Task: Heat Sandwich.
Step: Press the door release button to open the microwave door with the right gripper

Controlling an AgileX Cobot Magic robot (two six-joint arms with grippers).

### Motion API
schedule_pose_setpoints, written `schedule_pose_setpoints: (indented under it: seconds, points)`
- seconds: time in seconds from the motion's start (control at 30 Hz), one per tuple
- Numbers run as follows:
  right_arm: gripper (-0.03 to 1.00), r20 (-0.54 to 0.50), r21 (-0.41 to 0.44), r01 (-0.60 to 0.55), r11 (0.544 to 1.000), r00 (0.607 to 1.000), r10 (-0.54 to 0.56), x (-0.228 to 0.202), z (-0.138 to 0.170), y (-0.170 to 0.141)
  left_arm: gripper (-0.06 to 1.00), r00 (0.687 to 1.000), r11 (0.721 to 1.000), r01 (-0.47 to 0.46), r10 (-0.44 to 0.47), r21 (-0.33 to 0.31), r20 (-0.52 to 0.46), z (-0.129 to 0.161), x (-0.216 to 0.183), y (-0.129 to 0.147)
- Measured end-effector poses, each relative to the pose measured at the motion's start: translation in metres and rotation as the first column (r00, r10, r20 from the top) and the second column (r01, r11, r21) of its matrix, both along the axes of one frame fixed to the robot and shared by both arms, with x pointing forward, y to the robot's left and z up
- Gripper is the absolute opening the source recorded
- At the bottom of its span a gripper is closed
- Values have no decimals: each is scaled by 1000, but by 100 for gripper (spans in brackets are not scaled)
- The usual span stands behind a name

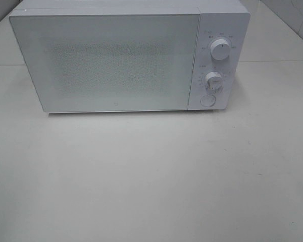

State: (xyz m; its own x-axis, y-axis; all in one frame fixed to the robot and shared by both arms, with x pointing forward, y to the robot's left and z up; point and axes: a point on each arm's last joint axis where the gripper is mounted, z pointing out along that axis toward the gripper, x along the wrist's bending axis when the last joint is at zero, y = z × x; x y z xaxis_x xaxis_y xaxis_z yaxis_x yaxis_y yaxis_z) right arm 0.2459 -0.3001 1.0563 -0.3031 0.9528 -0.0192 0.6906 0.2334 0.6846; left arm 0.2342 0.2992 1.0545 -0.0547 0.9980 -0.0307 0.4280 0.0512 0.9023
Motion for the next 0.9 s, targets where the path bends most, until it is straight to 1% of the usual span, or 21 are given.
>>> schedule_pose_setpoints:
  seconds: [0.1, 0.13, 0.17, 0.2, 0.23, 0.3, 0.33, 0.4, 0.53, 0.9]
  points:
    - [76, 19, 7, 44, 999, 999, -44, -3, -5, -1, 99, 1000, 1000, 0, 0, 0, 0, 0, 0, 0]
    - [76, 39, 14, 68, 998, 997, -69, -5, -5, -2, 99, 1000, 1000, 0, 0, 0, 0, 0, 0, 0]
    - [76, 97, 34, 110, 993, 989, -113, -8, -4, -3, 99, 1000, 1000, 0, 0, 0, 0, 0, 0, 0]
    - [76, 117, 42, 132, 990, 984, -136, -10, -4, -3, 99, 1000, 1000, 0, 0, 0, 0, 0, 0, 0]
    - [76, 117, 42, 132, 990, 984, -136, -10, -4, -3, 99, 1000, 1000, 0, 0, 0, 0, 0, 0, 0]
    - [76, 162, 58, 164, 985, 972, -171, -14, -4, -4, 99, 1000, 1000, 0, 0, 0, 0, 0, 0, 0]
    - [76, 209, 74, 185, 980, 958, -197, -18, -5, -4, 99, 1000, 1000, 0, 0, 0, 0, 0, 0, 0]
    - [76, 233, 82, 205, 975, 948, -218, -19, -8, -4, 99, 1000, 1000, 0, 0, 0, 0, 0, 0, 0]
    - [76, 241, 86, 234, 968, 938, -248, -17, -10, -3, 99, 1000, 1000, 0, 0, 0, 0, 0, 0, 0]
    - [76, 248, 88, 232, 969, 937, -247, -17, -9, -3, 99, 1000, 1000, 0, 0, 0, 0, 0, 0, 0]
